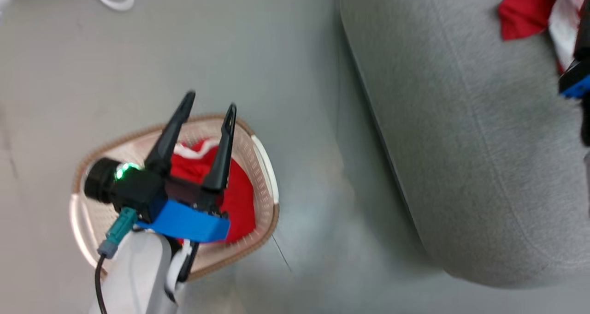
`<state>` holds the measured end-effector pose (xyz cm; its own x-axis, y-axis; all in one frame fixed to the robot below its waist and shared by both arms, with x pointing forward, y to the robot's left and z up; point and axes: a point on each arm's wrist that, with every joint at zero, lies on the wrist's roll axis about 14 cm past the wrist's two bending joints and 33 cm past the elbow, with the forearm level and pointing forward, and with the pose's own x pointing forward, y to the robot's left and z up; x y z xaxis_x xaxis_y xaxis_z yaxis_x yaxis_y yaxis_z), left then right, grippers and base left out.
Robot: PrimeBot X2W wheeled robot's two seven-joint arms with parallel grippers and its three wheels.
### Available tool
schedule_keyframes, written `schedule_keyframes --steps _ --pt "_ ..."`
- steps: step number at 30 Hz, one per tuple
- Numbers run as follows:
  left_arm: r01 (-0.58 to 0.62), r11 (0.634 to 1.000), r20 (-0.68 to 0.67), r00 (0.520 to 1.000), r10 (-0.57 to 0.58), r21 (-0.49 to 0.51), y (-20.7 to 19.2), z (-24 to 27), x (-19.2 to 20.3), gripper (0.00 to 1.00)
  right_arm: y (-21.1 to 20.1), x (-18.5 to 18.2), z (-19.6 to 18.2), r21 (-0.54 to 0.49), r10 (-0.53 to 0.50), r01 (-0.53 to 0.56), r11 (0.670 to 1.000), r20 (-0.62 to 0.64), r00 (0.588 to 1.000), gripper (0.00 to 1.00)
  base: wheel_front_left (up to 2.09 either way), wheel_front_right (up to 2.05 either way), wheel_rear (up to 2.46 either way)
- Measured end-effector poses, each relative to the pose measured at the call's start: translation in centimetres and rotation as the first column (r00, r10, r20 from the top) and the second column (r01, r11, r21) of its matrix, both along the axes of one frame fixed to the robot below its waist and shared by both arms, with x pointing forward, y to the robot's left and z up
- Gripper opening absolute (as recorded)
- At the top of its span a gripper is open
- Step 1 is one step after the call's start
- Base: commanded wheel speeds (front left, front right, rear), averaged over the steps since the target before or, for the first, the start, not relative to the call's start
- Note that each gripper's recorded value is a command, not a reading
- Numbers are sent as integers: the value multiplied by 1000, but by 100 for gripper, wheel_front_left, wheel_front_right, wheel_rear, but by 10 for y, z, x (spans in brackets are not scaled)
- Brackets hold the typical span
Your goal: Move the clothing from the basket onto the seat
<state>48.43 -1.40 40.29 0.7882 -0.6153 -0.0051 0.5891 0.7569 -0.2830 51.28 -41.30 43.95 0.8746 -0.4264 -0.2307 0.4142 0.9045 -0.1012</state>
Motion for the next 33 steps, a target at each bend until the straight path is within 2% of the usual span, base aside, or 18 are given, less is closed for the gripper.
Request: schedule_keyframes --steps 6,14,22,30,33 --pt "-98 995 9 995 98 9 26 37 -31 100 48 -21 36 -21 143 -142 990 68 987 100 0 0 0" --pt "-250 968 74 966 247 23 73 77 -67 100 113 -56 76 -25 299 -300 953 196 934 100 0 0 0" --pt "-435 900 83 899 430 43 138 83 -99 100 178 -79 98 -29 415 -429 903 316 853 100 0 0 0" --pt "-565 823 87 824 560 54 187 84 -123 100 228 -109 84 0 482 -507 862 311 819 100 0 0 0" --pt "-589 806 92 807 584 57 197 85 -127 100 242 -115 82 15 499 -529 849 310 809 100 0 0 0"
